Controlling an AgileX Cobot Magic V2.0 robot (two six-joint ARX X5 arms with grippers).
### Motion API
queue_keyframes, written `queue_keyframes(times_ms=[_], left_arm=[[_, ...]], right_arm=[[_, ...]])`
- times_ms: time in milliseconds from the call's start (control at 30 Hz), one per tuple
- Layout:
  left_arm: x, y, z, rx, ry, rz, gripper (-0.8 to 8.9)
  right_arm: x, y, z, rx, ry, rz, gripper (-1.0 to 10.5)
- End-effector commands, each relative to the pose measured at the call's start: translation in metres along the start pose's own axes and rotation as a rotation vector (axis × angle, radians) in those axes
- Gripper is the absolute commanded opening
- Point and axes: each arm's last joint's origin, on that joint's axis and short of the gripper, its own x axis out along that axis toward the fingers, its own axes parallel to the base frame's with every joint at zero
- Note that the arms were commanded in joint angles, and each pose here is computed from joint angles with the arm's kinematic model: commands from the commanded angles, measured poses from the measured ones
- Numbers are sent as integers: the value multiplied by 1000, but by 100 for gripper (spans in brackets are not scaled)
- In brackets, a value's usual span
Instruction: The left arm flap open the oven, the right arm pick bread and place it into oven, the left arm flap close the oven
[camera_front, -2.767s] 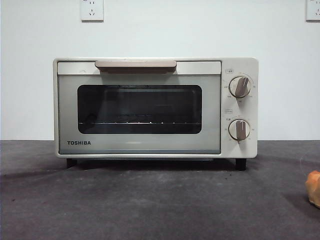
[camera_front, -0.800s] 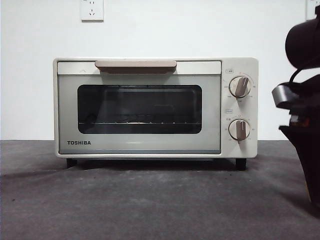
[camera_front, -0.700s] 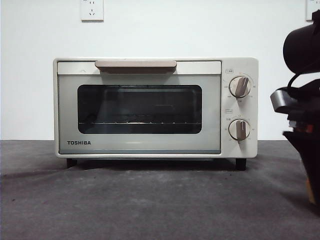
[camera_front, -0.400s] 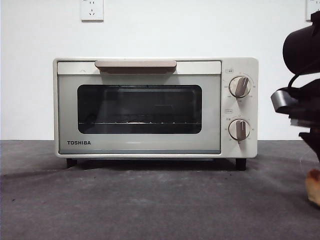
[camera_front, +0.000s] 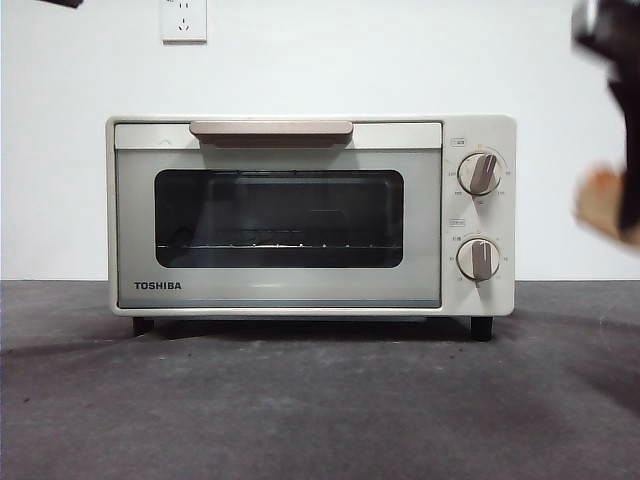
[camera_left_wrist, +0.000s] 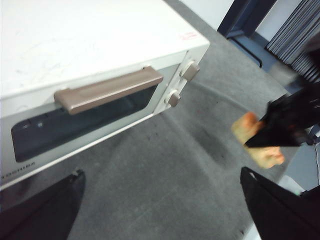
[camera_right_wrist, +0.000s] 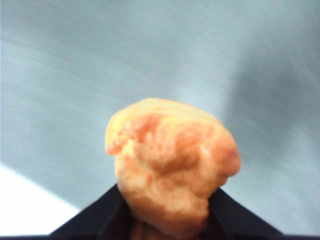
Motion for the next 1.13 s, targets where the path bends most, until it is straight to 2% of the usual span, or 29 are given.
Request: queue_keyframes(times_ms=[33, 267, 433, 667, 933, 1133], left_arm=[[2, -2, 13, 4, -2, -10, 395], [27, 4, 29, -5, 109, -29, 143], [53, 9, 42, 13, 183, -32, 19], [93, 21, 56, 95, 219, 16, 15], [134, 35, 58, 123, 185, 2, 15], [152, 44, 56, 128, 186, 41, 16]], right_arm=[[-23, 11, -2, -42, -140, 110, 134], [-70, 25, -24, -88, -423, 213, 134], [-91, 28, -42, -121, -536, 245, 134], [-105, 31, -57, -118, -614, 279, 134], [-107, 31, -60, -112, -626, 286, 134], [-107, 31, -60, -112, -626, 286, 134]])
